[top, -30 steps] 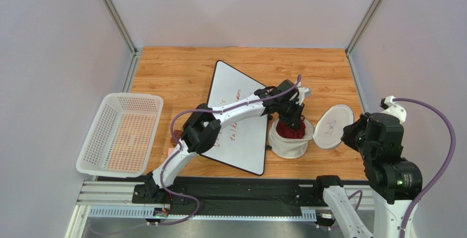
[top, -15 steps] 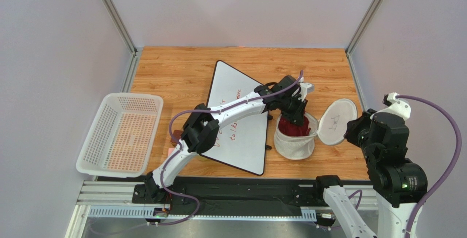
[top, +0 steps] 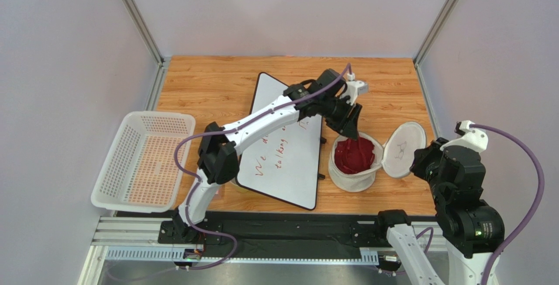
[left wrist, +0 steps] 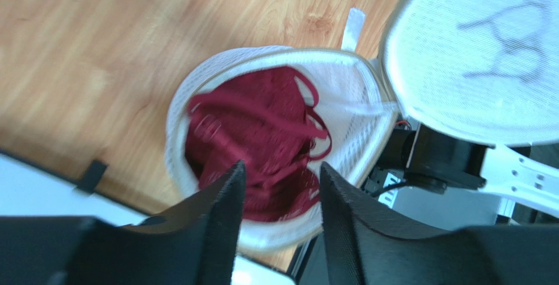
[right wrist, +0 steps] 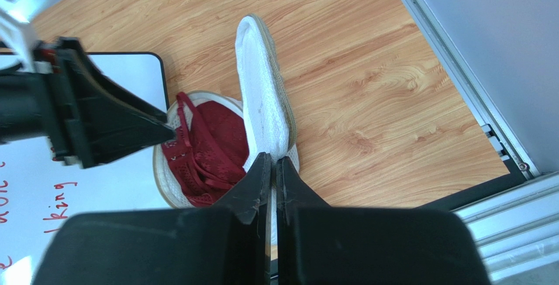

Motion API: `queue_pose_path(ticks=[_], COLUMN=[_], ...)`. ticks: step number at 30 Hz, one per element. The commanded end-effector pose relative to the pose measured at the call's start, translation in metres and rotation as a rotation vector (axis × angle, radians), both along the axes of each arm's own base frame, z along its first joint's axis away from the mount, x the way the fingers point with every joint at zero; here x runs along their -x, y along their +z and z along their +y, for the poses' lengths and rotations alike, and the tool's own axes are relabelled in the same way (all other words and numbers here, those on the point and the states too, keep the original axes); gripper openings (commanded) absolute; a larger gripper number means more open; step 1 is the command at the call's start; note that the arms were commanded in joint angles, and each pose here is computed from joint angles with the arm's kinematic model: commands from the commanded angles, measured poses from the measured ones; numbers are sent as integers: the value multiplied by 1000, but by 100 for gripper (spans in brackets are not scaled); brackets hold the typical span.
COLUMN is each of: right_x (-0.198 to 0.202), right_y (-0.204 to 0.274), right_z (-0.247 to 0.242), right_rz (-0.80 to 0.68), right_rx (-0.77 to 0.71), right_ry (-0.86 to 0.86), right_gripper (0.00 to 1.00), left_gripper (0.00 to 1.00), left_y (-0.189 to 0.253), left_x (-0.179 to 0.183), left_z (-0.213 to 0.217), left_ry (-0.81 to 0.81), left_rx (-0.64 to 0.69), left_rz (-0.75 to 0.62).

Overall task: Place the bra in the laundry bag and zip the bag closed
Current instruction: Adjust the bra in the laundry bag.

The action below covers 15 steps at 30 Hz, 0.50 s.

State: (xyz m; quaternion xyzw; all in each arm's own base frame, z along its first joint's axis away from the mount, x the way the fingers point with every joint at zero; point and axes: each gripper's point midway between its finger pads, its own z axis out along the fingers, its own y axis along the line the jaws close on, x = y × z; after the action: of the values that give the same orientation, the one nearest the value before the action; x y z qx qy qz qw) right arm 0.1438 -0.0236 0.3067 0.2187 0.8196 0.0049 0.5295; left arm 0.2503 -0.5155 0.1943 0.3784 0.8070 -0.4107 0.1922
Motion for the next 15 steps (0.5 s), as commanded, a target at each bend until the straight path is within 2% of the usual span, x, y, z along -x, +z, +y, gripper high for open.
queue_pose_path(ticks=[1,6,10,15], right_x=[-3,-2,-2,-2], right_y=[9,8,5,6], right_z=[1,1,2,3], right_rz=[-52,-50,-44,-48], right_rx=[15,15,13,8], right_ry=[19,24,28,33], right_gripper=[0,0,0,0], left_gripper=[47,42,48,50], left_y=[40,15,-5,-17], left_x=[-7,-30,-30,-28], left_z=[40,66,60,41], left_ry=[-3,57,29,8], left_rx=[15,-40,-47,-10], left_rz=[-45,-28,28,94])
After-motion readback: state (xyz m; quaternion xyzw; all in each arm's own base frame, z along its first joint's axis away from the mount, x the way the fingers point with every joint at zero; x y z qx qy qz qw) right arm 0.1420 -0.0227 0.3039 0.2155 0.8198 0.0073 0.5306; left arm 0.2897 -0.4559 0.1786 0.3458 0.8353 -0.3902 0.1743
